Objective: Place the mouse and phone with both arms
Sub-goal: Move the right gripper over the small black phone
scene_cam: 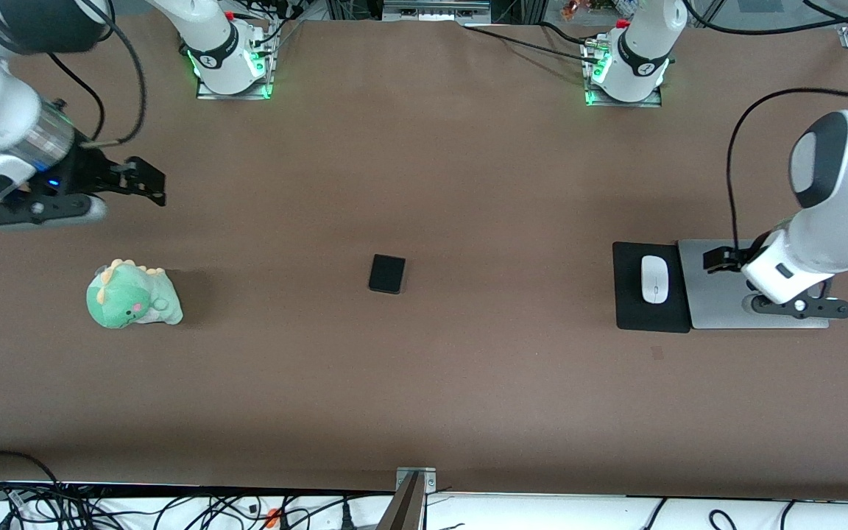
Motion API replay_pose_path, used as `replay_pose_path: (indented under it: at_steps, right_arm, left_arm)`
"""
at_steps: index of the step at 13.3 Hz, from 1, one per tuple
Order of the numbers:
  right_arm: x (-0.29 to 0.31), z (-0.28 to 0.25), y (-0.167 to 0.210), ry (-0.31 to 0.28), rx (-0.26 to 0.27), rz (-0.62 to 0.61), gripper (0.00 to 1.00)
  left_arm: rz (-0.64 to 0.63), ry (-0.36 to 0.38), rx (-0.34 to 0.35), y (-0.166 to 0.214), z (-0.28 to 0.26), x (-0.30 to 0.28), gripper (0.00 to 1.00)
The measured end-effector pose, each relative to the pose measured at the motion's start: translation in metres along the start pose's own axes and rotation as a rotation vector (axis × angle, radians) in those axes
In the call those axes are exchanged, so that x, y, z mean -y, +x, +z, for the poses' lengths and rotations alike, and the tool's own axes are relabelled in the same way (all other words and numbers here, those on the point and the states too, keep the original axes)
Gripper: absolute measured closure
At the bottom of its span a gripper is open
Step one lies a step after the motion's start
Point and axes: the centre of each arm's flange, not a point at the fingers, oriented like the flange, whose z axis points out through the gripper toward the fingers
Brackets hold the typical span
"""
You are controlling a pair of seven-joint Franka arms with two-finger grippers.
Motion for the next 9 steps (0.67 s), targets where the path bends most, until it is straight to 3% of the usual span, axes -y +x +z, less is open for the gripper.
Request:
replay_pose_path:
  at_steps: [2, 6, 9]
  right_arm:
    - [0.031, 0.036, 0.015, 0.0, 0.038, -0.028, 0.0]
    - [0.137, 0.112, 0.042, 0.002, -0.003, 0.129, 0.0]
    - [0.212, 0.184, 0.05, 0.014, -0.044, 0.24, 0.0]
  left_arm:
    - [-0.001, -0.006, 0.011, -0.006, -0.032, 0.007, 0.0]
    - [-0.029, -0.081, -0.052, -0.012, -0.085, 0.016, 0.0]
    - [-0.075, -0.087, -0.087, -0.017, -0.098, 0.022, 0.0]
